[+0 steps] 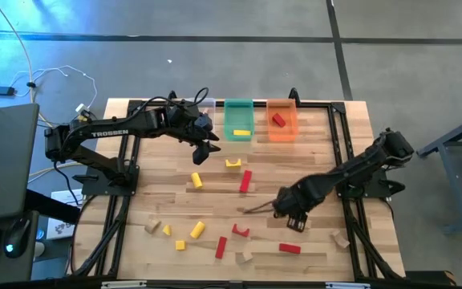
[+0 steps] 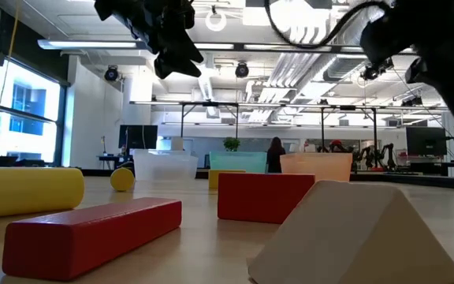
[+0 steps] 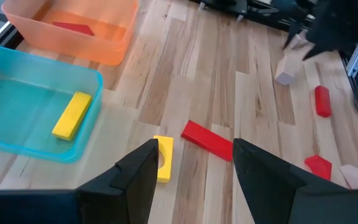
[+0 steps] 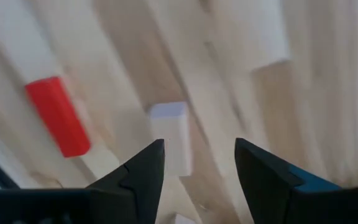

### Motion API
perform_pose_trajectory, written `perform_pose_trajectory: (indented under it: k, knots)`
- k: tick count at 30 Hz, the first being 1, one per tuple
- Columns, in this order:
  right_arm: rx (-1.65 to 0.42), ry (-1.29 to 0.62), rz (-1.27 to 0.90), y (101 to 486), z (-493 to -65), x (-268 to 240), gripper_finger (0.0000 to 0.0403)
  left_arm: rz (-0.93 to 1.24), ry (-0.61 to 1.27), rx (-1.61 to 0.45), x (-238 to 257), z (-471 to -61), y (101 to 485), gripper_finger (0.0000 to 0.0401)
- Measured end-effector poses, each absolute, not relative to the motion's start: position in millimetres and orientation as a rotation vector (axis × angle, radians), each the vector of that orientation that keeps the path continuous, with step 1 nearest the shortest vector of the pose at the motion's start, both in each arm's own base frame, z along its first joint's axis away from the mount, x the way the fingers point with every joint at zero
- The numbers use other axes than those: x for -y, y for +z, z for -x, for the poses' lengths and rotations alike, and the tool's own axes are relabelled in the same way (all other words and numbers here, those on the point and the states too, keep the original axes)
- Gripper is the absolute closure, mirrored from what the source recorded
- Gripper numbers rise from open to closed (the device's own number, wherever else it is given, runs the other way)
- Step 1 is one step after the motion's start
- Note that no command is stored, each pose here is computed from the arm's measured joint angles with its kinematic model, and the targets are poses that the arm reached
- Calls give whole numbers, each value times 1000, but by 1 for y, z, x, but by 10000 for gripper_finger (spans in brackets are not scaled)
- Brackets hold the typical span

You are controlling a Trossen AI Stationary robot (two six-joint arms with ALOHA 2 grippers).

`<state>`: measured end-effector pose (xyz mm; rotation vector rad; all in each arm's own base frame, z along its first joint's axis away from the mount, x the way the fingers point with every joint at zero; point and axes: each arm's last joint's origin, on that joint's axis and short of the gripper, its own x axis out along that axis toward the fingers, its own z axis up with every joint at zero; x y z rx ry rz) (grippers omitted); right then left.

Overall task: Sort & place blocks by color
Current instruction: Put the brown block into the white transparent bin

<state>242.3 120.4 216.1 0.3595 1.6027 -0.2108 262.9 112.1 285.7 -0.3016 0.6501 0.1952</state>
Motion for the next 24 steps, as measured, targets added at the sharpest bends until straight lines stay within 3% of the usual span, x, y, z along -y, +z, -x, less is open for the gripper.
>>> perform_pose_trajectory:
  k: [6,24]
  knots:
    - [-1589,-155,-282,207,-238,-147,221,303,196,-650,-112,-263,286,206]
    - [-1731,-278,-249,159,-243,-167,221,302,199,-649,-112,-263,286,206]
